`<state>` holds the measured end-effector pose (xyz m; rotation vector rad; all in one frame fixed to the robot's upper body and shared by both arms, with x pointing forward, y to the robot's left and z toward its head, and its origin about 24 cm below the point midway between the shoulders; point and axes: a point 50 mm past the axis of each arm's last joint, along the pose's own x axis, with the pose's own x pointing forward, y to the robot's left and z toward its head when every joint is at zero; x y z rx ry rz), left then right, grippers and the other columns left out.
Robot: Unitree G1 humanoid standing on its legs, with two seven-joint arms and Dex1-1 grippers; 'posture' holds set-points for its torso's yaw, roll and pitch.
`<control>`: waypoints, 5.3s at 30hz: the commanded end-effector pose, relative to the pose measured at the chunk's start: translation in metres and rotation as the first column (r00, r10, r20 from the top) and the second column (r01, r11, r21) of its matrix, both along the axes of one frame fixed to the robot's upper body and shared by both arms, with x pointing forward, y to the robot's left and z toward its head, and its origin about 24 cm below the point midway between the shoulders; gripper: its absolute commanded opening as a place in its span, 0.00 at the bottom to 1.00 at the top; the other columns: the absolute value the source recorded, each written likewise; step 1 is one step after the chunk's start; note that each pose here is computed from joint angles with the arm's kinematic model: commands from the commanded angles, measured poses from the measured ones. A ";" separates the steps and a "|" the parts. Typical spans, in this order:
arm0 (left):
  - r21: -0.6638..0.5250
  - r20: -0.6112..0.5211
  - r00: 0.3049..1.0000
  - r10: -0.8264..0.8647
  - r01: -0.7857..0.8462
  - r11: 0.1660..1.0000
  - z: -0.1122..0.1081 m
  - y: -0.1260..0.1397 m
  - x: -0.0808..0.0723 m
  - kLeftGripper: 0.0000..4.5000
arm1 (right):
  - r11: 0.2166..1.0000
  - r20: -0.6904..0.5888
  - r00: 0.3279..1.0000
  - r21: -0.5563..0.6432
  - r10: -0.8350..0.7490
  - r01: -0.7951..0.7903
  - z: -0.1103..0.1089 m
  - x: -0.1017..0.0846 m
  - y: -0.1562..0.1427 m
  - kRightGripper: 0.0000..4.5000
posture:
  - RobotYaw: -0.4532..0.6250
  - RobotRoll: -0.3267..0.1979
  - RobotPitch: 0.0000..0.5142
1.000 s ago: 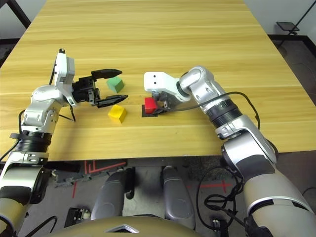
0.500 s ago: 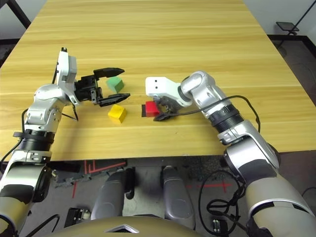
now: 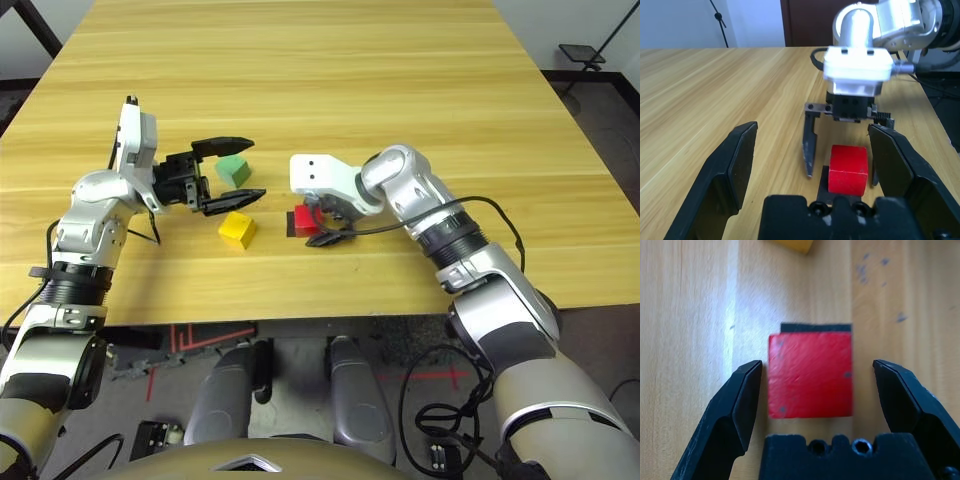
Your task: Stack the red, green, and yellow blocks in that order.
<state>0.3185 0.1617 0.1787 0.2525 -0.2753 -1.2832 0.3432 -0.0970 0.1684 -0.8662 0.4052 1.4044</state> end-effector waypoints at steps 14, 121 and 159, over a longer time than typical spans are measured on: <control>0.021 -0.023 1.000 -0.012 0.012 1.000 -0.006 -0.002 0.002 1.00 | 0.978 -0.075 0.996 0.202 -0.038 0.053 0.052 0.001 0.023 0.99 | 0.73 0.61 0.29; 0.292 -0.258 0.543 0.799 -0.745 0.600 -0.038 -0.017 0.033 0.71 | 0.776 -0.190 0.827 0.287 -0.529 0.562 0.055 -0.039 -0.136 1.00 | 0.65 0.63 0.33; 0.208 -0.081 0.985 0.153 -0.134 0.969 0.045 -0.061 -0.029 0.45 | 0.835 -0.293 0.853 0.225 -0.433 0.501 0.038 -0.059 -0.130 1.00 | 0.67 0.69 0.35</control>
